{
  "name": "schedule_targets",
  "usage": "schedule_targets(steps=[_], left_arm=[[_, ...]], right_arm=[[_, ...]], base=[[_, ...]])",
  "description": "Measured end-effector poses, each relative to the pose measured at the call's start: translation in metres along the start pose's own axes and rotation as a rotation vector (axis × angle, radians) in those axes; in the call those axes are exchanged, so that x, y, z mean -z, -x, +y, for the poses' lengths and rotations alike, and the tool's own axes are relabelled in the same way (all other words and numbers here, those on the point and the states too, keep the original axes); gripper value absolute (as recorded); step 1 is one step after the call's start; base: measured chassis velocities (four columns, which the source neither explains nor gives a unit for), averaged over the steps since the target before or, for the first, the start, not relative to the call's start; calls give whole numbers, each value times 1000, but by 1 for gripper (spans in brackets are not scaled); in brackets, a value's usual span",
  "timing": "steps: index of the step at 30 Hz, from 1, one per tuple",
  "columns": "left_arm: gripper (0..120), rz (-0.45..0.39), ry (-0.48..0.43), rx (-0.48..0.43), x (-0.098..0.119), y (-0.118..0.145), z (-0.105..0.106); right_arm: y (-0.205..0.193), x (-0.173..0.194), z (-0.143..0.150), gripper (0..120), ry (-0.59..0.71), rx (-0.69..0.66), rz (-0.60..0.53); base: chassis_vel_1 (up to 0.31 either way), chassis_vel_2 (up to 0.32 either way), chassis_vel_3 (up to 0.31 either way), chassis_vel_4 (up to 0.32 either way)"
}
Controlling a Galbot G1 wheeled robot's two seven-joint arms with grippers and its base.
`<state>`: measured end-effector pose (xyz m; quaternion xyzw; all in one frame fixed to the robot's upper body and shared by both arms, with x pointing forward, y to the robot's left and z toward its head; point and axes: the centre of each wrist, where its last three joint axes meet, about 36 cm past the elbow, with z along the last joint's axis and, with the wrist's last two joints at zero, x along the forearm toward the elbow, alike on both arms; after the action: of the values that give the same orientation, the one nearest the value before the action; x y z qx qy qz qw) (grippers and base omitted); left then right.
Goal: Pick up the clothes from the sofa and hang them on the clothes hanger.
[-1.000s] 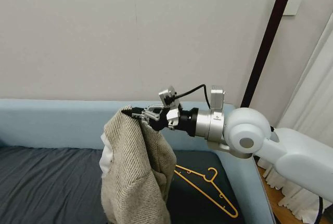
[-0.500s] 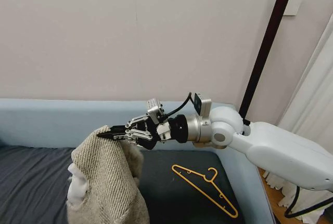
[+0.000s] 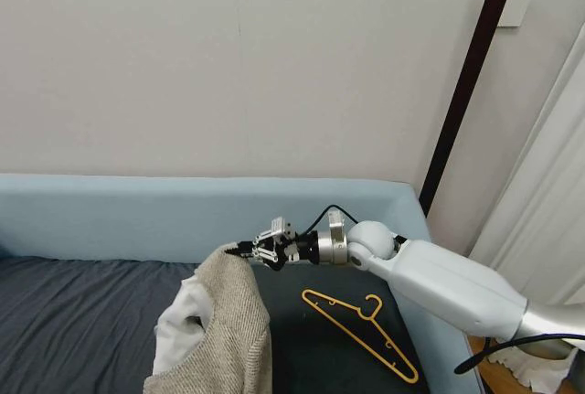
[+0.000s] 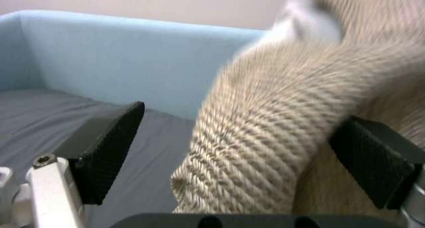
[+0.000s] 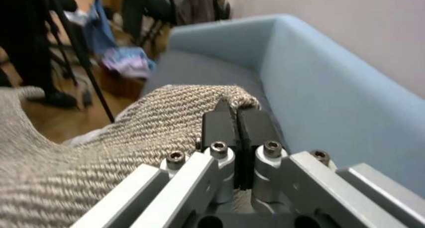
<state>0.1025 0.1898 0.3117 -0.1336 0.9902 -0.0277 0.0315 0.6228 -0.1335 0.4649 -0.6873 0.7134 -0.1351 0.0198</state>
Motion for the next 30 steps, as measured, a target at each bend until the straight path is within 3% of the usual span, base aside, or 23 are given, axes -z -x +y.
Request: schedule_targets(steps=[2, 7, 17, 24, 30], left_arm=[[100, 5, -3, 2, -2, 0, 0], [100, 11, -6, 3, -5, 0, 1], [100, 15, -11, 8, -8, 4, 0], [100, 17, -11, 9, -8, 4, 0], [100, 20, -8, 5, -8, 3, 0]], right_arm=[[1, -35, -10, 0, -45, -36, 59], [-5, -69, -35, 0, -124, -66, 130], [-2, -71, -82, 0, -247, -147, 181], [0, -78, -79, 0, -259, -262, 223], [-10, -108, -56, 1, -220, -394, 297]], base=[[0, 0, 0, 0], [0, 0, 0, 0], [0, 0, 0, 0], [0, 0, 0, 0], [0, 0, 0, 0]])
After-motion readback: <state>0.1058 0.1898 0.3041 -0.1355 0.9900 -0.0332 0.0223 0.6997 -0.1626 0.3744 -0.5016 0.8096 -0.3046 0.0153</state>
